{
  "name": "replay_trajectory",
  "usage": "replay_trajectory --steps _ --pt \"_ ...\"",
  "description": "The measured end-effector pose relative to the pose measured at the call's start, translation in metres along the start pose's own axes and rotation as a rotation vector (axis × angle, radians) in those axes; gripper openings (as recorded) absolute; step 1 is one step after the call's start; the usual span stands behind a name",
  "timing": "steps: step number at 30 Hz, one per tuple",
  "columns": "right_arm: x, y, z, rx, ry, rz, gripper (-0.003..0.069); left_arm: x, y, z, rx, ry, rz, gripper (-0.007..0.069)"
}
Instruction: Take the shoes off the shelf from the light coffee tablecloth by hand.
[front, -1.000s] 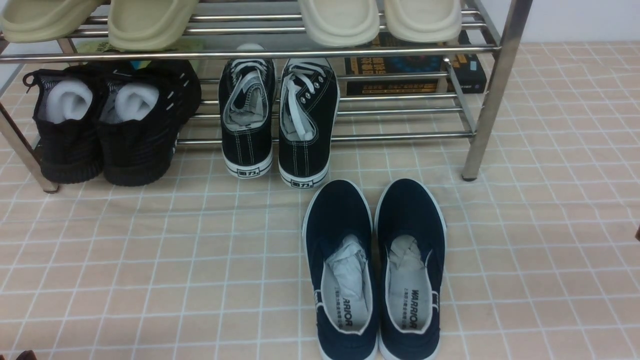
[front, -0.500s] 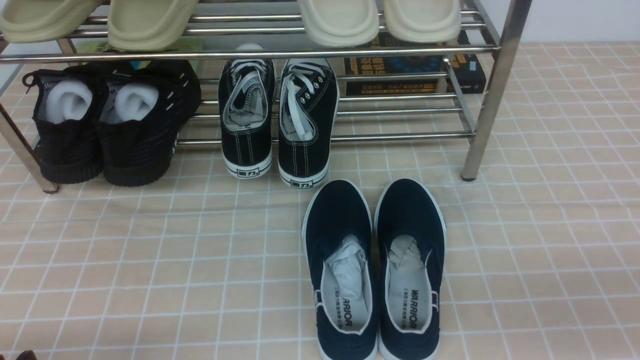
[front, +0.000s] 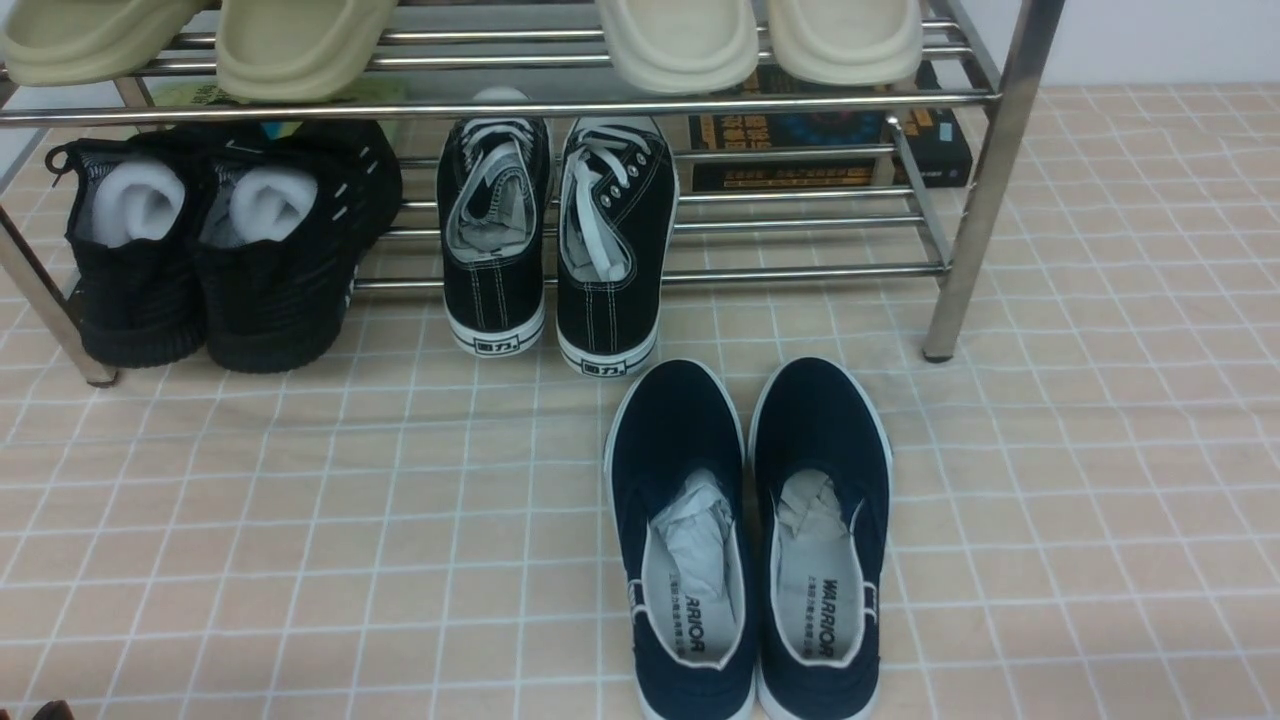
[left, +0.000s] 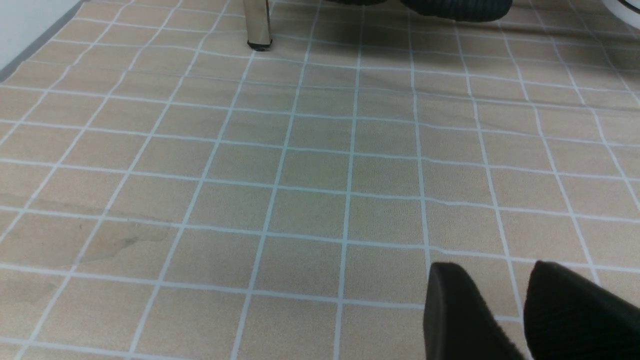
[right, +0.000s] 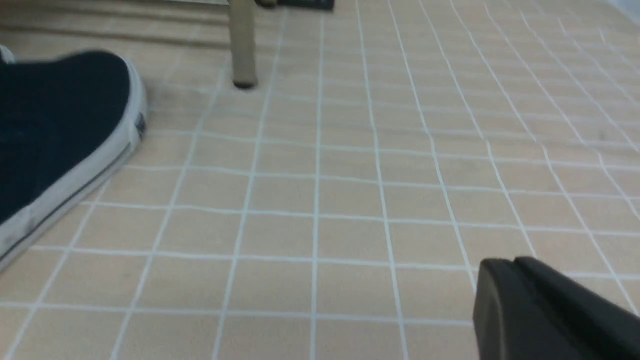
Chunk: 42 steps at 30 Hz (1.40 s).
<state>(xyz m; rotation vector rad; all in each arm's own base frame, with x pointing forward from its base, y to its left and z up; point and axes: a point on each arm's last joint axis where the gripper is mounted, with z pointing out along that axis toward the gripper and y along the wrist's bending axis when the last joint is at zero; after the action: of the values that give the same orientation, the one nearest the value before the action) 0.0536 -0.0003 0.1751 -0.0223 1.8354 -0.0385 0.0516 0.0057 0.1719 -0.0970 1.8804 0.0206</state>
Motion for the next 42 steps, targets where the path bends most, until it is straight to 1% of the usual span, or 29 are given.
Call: replay_trajectory --steps 6,15,21,26,42 --pt "0.0015 0.0003 -0.0009 -0.004 0.038 0.001 0.0031 0.0000 0.0000 0.0000 0.000 0.000 0.000 0.0243" --pt "0.0014 0.0003 -0.0011 -0.004 0.041 0.001 0.0031 0.0000 0.0000 0.0000 0.000 0.000 0.000 0.0242" --pt "0.0013 0.0024 -0.0012 -0.043 0.039 -0.011 0.0031 0.0000 0.0000 0.0000 0.000 0.000 0.000 0.0242" --pt "0.0013 0.0027 -0.0012 -0.047 0.039 -0.012 0.0031 0.0000 0.0000 0.0000 0.000 0.000 0.000 0.0242" --pt "0.0014 0.0027 -0.0012 -0.048 0.040 -0.012 0.0057 0.0000 0.0000 0.0000 0.000 0.000 0.000 0.0242"
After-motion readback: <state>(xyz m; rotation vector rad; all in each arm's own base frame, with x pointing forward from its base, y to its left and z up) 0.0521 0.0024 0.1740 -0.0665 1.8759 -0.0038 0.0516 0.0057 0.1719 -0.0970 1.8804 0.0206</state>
